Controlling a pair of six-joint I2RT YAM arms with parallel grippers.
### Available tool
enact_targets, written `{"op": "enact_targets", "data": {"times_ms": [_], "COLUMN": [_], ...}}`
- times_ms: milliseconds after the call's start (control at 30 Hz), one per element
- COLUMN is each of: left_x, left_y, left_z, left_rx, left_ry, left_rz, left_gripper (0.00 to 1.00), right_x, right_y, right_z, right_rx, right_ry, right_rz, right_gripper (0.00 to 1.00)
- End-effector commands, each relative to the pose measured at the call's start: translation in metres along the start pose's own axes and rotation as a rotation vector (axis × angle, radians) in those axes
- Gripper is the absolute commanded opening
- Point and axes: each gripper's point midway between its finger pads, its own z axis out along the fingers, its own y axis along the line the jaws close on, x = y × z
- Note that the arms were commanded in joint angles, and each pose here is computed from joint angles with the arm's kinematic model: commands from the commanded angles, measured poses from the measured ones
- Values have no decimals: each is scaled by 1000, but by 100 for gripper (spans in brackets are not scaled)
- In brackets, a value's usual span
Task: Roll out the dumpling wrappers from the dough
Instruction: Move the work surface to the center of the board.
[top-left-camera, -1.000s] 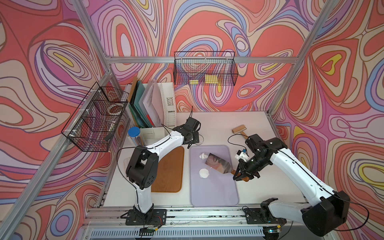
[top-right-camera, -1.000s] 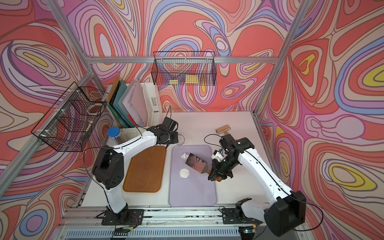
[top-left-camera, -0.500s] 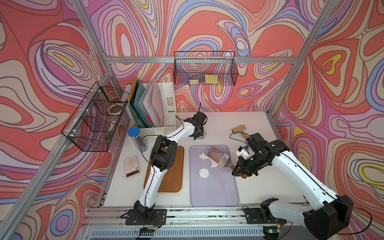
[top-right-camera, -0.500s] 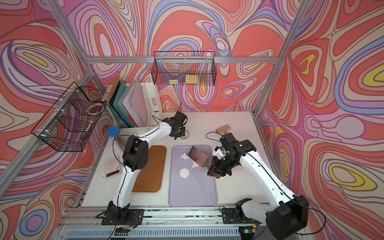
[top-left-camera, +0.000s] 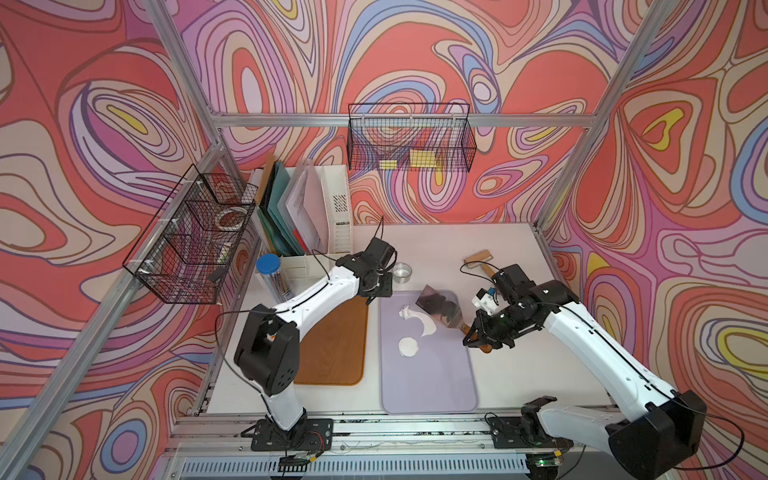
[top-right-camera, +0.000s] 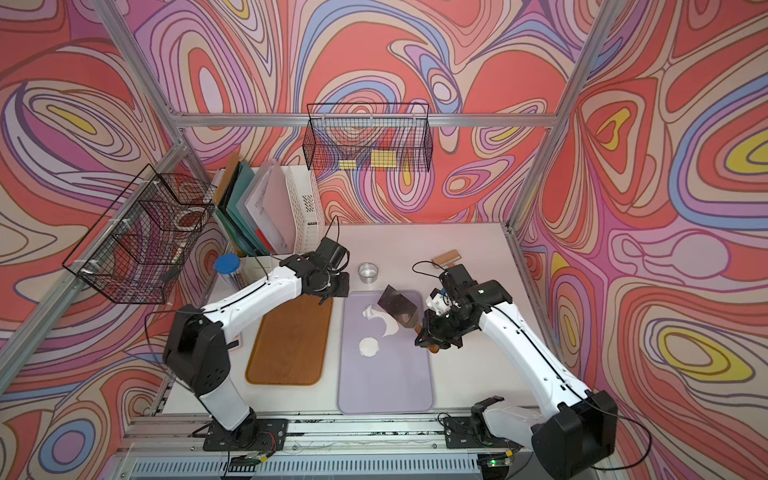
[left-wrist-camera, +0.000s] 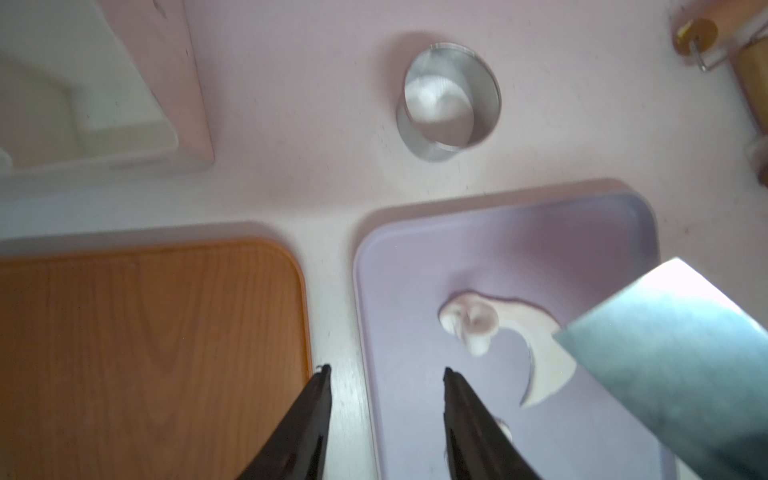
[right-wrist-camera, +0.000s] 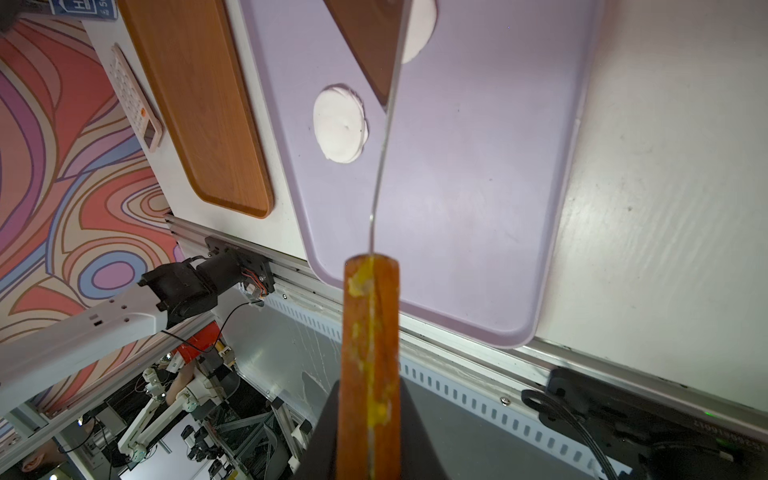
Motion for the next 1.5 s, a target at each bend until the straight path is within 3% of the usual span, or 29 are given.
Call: {"op": "enact_targets", "data": {"times_ms": [0,133,367,467,600,767,967,1200,1333,1467], "left_x": [62,87,83,76,63,38,8,-2,-14,-30], "left_y": [3,5,-2,-4,5,11,25,13,11,11], "left_z": [27,43,77,90,104,113,127,116,69,9], "left_rx": [1,0,-26,-37,-85,-127,-155,-104,-44,148], "left_ry": [147,197,225,222,195,153,126,120,36,-79], "left_rz": [-21,-43,-57,-69,-83,-86,-123,-124,-108,-119], "left_gripper": [44,41,35,28,9,1,1,28,49,66], "right_x": [-14,-15,-12,-11,-13,-15,-17,-25,-35,-49], "right_y": [9,11,10,9,10,12,14,27,37,48], "right_z": [3,4,3,2,-1,-2,-1,5,12,17], "right_rx": [-38,-51,-51,-48,-44,-43,-54,-137,-222,-378], "right_ry": [-40,-36,-43,-48,-61,-62,-70,-68,-67,-59], "right_rz": [-48,-56,-55,-55,-66,-72,-65,-86,-135,-166], "right_gripper": [0,0,0,0,0,0,0,0,0,0]}}
